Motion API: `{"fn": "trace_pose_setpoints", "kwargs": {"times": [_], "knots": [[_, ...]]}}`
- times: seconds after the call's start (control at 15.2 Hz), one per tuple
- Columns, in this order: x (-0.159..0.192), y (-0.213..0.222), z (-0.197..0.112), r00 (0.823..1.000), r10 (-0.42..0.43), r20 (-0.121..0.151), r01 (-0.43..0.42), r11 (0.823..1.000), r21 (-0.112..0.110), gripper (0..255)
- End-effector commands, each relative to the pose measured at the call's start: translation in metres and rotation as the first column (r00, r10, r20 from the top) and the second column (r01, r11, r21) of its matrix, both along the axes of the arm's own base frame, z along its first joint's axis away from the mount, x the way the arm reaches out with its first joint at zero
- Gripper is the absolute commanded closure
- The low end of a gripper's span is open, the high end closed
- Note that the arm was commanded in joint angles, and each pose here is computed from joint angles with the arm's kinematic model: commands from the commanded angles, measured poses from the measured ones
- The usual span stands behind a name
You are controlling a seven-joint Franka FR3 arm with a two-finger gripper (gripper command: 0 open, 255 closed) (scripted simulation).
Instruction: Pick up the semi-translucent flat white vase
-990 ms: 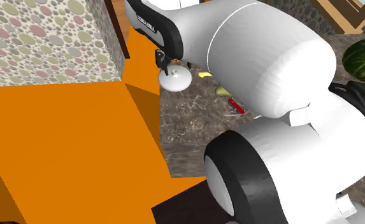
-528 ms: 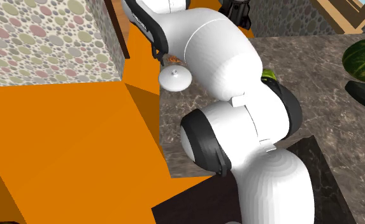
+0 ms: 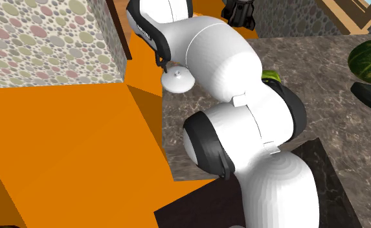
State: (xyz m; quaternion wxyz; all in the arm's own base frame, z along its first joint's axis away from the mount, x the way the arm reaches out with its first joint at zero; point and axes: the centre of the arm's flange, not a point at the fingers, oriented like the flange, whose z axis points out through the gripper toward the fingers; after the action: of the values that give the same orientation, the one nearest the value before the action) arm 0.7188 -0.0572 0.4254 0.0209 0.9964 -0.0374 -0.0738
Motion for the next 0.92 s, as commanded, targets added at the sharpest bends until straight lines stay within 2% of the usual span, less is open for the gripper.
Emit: {"fn": "trace_pose_setpoints", "kwargs": {"times": [0.0,0.59,0.86], "knots": [[0.0,0.0,-0.002,1.0,0.0,0.0,0.0,1.0,0.0,255],[0.0,0.0,-0.002,1.0,0.0,0.0,0.0,1.0,0.0,255],[0.0,0.0,0.019,1.0,0.0,0.0,0.0,1.0,0.0,255]]}}
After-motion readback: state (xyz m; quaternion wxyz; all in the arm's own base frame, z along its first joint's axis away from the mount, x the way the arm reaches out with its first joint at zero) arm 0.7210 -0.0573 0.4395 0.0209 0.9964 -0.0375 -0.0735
